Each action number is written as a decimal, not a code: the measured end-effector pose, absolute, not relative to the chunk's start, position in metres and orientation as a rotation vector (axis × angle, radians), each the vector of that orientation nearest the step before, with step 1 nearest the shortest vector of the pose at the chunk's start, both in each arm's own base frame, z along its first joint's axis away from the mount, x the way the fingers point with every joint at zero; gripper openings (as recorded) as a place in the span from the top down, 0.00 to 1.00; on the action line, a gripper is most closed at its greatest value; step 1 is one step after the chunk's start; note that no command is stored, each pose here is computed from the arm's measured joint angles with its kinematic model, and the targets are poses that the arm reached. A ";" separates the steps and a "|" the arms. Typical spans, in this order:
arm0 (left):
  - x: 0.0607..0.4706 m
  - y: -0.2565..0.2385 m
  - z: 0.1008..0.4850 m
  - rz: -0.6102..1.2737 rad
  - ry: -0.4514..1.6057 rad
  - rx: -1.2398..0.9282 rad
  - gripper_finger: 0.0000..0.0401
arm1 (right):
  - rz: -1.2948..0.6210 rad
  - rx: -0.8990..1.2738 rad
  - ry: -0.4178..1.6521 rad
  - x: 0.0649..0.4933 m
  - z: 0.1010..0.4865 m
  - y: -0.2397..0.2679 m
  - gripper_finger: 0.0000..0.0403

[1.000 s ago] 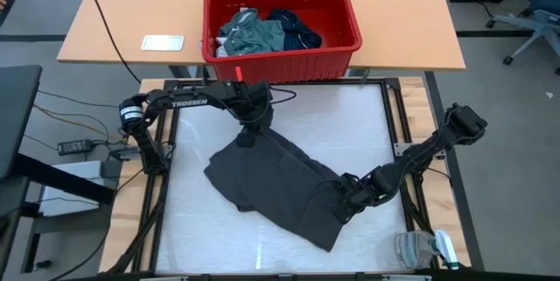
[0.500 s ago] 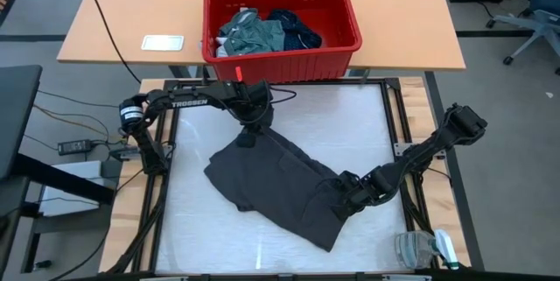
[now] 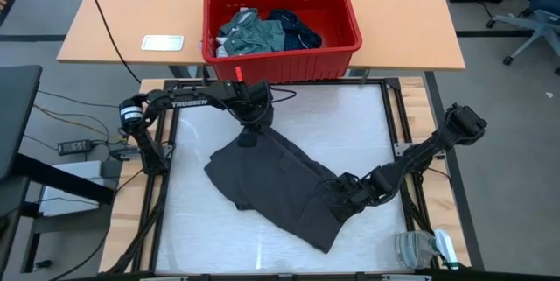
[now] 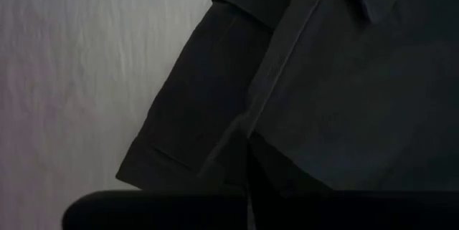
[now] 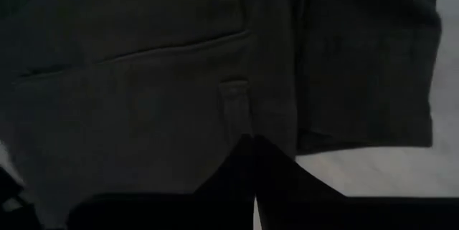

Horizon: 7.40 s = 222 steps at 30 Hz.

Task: Fold laundry
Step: Fold the black pants

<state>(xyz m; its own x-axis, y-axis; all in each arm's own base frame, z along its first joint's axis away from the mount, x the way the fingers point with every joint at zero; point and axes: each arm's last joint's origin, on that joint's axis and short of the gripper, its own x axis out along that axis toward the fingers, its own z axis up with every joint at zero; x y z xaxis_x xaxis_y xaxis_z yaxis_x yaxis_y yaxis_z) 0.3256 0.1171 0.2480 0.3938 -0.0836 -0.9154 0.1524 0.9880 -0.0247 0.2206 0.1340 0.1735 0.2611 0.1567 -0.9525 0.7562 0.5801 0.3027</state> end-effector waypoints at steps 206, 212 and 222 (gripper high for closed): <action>0.303 0.135 0.142 0.496 0.974 -0.806 0.17 | -0.538 1.050 0.825 0.260 0.169 -0.081 0.08; 0.307 0.137 0.140 0.470 0.950 -0.786 0.39 | -0.577 1.096 0.918 0.268 0.137 -0.088 0.13; 0.311 0.138 0.129 0.392 0.957 -0.799 0.75 | -0.546 1.102 0.927 0.271 0.127 -0.093 0.34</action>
